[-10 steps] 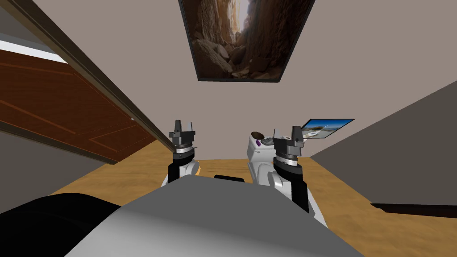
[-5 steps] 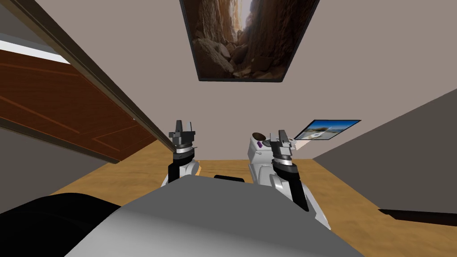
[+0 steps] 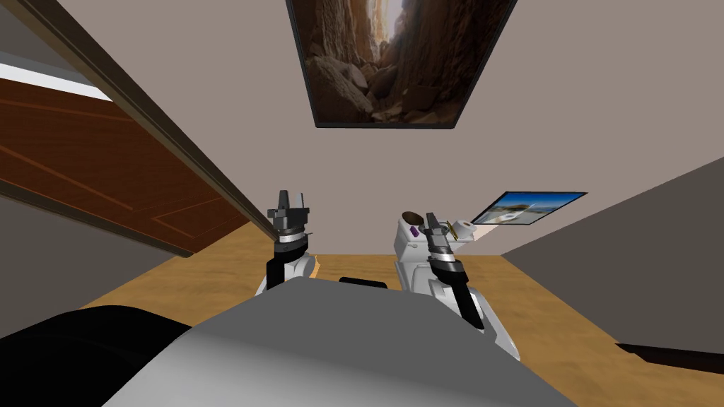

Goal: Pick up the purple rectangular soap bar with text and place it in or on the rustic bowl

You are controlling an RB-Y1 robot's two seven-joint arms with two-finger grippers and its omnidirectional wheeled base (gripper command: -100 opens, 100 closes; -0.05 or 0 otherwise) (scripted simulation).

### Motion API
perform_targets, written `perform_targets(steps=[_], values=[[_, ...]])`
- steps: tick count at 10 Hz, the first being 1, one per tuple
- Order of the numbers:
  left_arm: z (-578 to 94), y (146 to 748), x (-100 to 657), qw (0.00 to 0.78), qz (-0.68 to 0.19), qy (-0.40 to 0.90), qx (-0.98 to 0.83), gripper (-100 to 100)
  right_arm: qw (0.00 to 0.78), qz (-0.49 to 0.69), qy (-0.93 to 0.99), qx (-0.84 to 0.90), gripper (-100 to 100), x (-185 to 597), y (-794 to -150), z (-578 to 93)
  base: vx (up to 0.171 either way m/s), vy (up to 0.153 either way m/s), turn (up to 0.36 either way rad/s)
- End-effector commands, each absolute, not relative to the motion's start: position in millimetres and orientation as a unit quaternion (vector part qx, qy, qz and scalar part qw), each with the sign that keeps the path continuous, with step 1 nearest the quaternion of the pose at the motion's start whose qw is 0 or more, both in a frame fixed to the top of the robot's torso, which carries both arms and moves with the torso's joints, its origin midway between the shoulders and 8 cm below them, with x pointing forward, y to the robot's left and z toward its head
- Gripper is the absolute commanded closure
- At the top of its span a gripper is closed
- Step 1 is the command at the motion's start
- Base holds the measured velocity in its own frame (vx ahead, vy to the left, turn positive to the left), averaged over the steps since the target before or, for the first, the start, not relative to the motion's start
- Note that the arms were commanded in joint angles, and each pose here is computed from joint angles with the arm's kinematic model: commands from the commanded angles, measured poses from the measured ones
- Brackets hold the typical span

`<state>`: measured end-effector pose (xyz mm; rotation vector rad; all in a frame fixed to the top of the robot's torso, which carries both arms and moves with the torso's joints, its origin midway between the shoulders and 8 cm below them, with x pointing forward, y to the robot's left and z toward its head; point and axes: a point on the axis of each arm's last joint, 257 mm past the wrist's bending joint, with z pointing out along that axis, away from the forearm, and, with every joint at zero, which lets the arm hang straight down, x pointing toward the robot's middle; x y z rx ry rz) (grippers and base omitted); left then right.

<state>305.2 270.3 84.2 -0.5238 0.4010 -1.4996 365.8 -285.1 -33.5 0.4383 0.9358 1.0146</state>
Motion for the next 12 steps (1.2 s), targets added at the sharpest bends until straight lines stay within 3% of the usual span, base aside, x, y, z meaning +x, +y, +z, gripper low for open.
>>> perform_targets(steps=[1, 12], values=[[84, 270, 305, 0.683, -0.669, 0.179, -0.234, 0, 0.751, 0.436, 0.456, 0.195, -100, 371, -291, -51, 0.035, 0.003, 0.028], [84, 270, 305, 0.683, -0.669, 0.179, -0.234, 0, 0.735, 0.262, 0.612, 0.132, -100, 387, -332, -165, 0.034, 0.005, 0.027]])
